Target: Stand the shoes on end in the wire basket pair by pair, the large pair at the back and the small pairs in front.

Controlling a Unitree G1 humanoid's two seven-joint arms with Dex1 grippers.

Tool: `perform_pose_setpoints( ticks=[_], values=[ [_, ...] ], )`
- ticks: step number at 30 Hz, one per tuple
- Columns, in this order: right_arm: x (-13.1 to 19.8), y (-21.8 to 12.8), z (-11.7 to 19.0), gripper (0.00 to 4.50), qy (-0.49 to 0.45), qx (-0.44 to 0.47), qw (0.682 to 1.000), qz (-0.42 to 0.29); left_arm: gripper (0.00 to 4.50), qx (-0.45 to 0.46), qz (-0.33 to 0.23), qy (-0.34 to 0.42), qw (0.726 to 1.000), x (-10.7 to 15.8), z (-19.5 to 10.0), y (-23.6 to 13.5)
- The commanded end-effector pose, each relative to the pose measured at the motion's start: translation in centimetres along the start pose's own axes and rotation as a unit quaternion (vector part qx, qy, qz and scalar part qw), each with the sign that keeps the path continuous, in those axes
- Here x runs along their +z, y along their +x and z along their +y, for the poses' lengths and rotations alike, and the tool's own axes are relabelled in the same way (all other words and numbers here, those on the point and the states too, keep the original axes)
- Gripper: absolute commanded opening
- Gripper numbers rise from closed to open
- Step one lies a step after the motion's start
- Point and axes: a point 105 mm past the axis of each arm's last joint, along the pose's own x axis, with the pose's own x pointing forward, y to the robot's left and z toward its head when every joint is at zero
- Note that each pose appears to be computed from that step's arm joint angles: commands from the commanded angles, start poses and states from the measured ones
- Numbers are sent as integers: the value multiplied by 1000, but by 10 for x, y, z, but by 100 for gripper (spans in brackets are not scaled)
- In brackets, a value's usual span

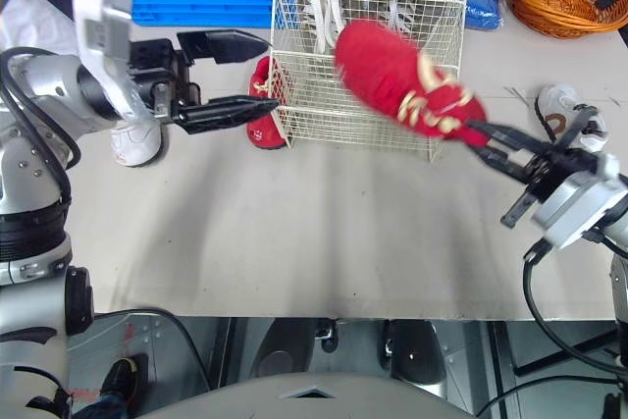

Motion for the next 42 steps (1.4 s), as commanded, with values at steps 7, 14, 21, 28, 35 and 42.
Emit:
perform_pose_setpoints(
  ticks=[7,14,21,28,35,42],
  values=[
    [-9,30,-10,5,-205,181,961,-30,450,-110,104,28,988,-33,-24,16],
    [2,60,-18,5,-287,220,927,-103,450,-122,174,64,975,-50,-6,32],
    [14,71,-25,1,-319,212,914,-135,424,-168,189,56,966,-57,-16,39],
    [18,71,-31,0,-336,186,913,-139,149,-189,194,39,962,-64,-23,41],
    [16,69,-40,0,-344,154,917,-130,37,-188,186,29,964,-69,-23,43],
    [2,54,-52,310,-255,89,959,-90,37,-132,124,18,983,-58,-13,47]
  ],
)
